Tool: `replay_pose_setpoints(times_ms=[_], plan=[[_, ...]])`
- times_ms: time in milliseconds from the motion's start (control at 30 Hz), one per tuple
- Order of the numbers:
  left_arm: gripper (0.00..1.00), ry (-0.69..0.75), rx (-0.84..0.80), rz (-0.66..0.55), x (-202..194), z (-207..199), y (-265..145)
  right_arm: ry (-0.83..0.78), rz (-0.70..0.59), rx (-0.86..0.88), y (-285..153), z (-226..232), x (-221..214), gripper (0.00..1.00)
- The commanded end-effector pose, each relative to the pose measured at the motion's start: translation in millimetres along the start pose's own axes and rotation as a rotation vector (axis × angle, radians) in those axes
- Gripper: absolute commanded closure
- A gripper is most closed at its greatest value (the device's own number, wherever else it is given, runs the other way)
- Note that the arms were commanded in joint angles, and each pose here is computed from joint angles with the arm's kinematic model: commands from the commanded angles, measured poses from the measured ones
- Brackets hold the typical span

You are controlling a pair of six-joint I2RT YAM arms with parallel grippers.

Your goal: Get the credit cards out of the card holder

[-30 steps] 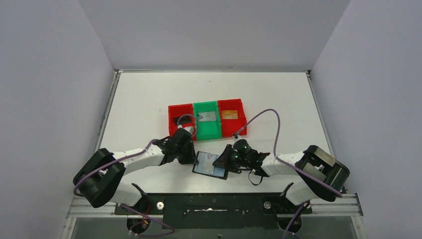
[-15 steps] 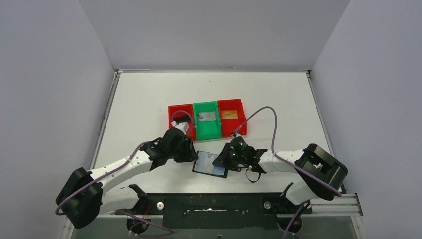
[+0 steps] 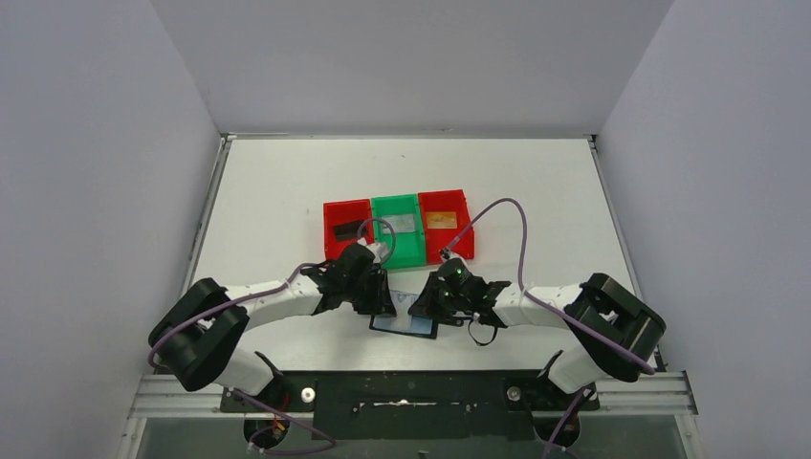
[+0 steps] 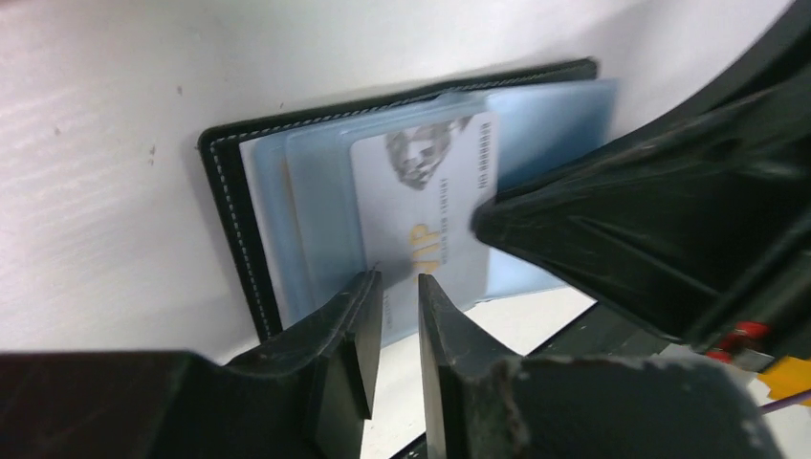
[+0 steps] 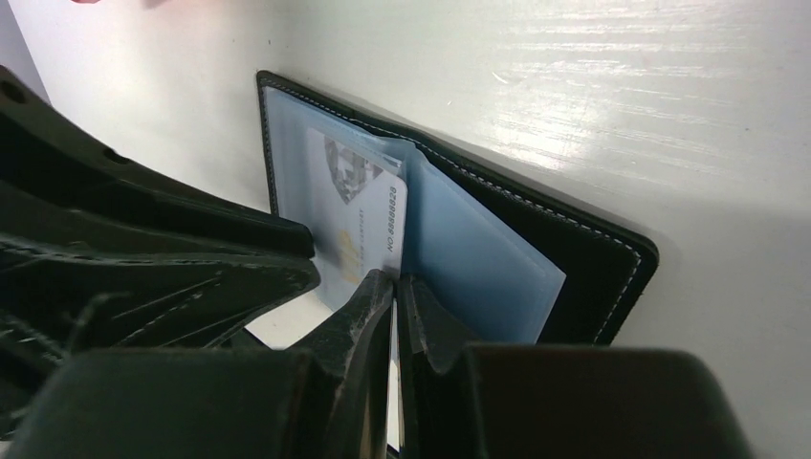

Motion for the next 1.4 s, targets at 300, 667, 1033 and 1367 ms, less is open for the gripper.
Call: replay_pose_setpoints(times_ms=[300, 667, 1033, 1367], plan=[[0.88, -0.052, 0.202, -0.011, -16, 38, 5, 0.018, -0.049, -0.011, -5, -3, 3, 0.94], [0.91, -0.048, 0.173, 0.009, -19, 36, 8, 0.148, -0.123, 0.056, -2, -9, 1, 0.79], [0.94, -0.044, 0.186, 0.025, -23, 37, 8, 0.181, -0.191, 0.100, 0, -5, 6, 0.80], [0.95, -0.040, 0.201, 0.020, -21, 38, 8, 0.132, -0.175, 0.096, -6, -10, 2, 0.96]])
Point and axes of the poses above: each gripper's point midway between its finger pads, its own y axis out along the fingers, its own z axis along the line the jaws close on, x = y × z, the point moved 7 cm from there along -y, back along the fingers, and after that the axes turned 9 degrees about -y, right-handed, at the moved point
